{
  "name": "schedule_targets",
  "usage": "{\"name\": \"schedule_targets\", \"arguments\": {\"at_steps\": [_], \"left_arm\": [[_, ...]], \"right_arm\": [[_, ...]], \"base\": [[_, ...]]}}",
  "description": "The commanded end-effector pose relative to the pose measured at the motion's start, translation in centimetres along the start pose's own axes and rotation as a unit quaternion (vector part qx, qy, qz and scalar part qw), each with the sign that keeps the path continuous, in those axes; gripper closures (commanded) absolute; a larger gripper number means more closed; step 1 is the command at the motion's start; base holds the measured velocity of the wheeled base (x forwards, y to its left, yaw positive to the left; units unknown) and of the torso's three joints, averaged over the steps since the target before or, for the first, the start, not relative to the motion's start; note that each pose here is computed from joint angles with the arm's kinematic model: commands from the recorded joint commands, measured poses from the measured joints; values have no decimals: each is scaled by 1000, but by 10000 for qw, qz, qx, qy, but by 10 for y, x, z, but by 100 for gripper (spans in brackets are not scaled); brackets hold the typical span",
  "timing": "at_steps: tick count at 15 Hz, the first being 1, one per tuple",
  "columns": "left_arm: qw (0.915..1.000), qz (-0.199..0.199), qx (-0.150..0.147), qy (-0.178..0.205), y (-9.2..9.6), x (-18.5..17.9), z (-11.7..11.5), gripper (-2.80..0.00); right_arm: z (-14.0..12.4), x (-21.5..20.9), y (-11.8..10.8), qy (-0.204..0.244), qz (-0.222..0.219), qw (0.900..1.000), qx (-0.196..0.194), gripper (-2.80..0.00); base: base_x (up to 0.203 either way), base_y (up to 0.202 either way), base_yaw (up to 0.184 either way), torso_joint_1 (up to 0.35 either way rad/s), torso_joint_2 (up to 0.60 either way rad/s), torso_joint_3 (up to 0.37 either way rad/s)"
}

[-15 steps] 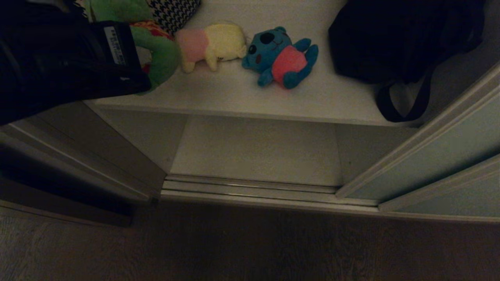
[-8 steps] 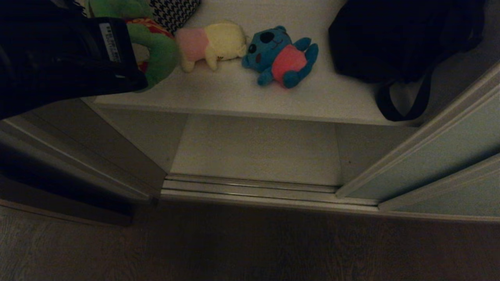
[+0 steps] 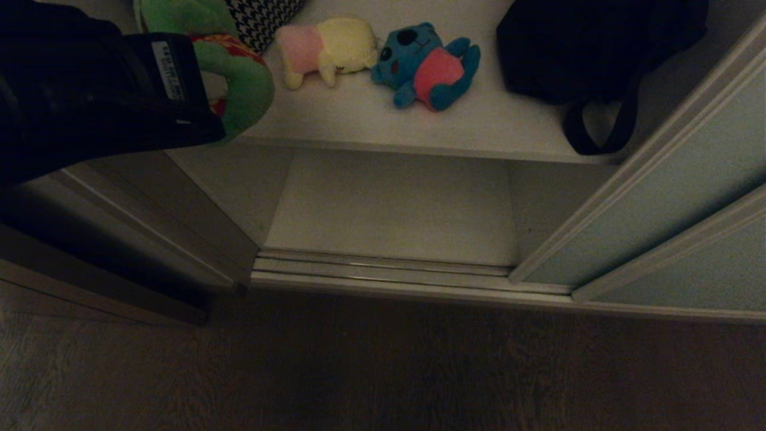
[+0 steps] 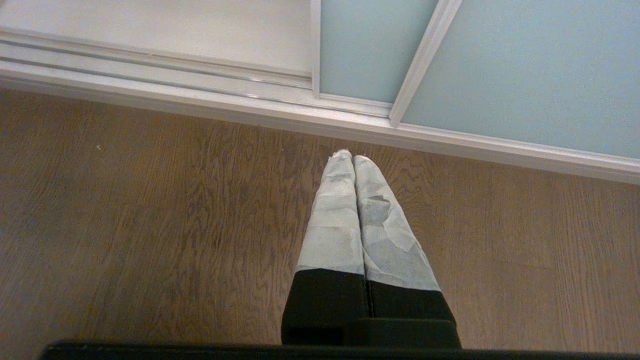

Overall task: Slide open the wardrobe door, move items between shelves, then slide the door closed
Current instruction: Place the green doll on the lower shelf

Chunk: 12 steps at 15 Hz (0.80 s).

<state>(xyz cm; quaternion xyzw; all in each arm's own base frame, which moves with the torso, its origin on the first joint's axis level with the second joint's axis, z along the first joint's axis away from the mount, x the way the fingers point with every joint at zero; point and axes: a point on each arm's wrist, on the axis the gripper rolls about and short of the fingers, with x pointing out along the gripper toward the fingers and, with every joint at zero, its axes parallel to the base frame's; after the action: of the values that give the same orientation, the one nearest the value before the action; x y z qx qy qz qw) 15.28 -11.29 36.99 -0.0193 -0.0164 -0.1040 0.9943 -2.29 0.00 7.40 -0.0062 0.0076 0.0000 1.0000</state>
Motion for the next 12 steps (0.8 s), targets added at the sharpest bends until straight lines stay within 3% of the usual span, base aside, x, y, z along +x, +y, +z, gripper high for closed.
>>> {"name": "schedule_targets", "arguments": {"at_steps": [1, 12], "left_arm": [[10000, 3, 1, 34, 3, -6, -6, 0], [10000, 27, -24, 79, 16, -30, -16, 0]], "right_arm": [[0, 0, 0, 9, 0, 10000, -7, 0], [0, 0, 0, 9, 0, 10000, -6, 0]], "base": [[0, 0, 0, 0, 0, 0], [0, 0, 0, 0, 0, 0]]}}
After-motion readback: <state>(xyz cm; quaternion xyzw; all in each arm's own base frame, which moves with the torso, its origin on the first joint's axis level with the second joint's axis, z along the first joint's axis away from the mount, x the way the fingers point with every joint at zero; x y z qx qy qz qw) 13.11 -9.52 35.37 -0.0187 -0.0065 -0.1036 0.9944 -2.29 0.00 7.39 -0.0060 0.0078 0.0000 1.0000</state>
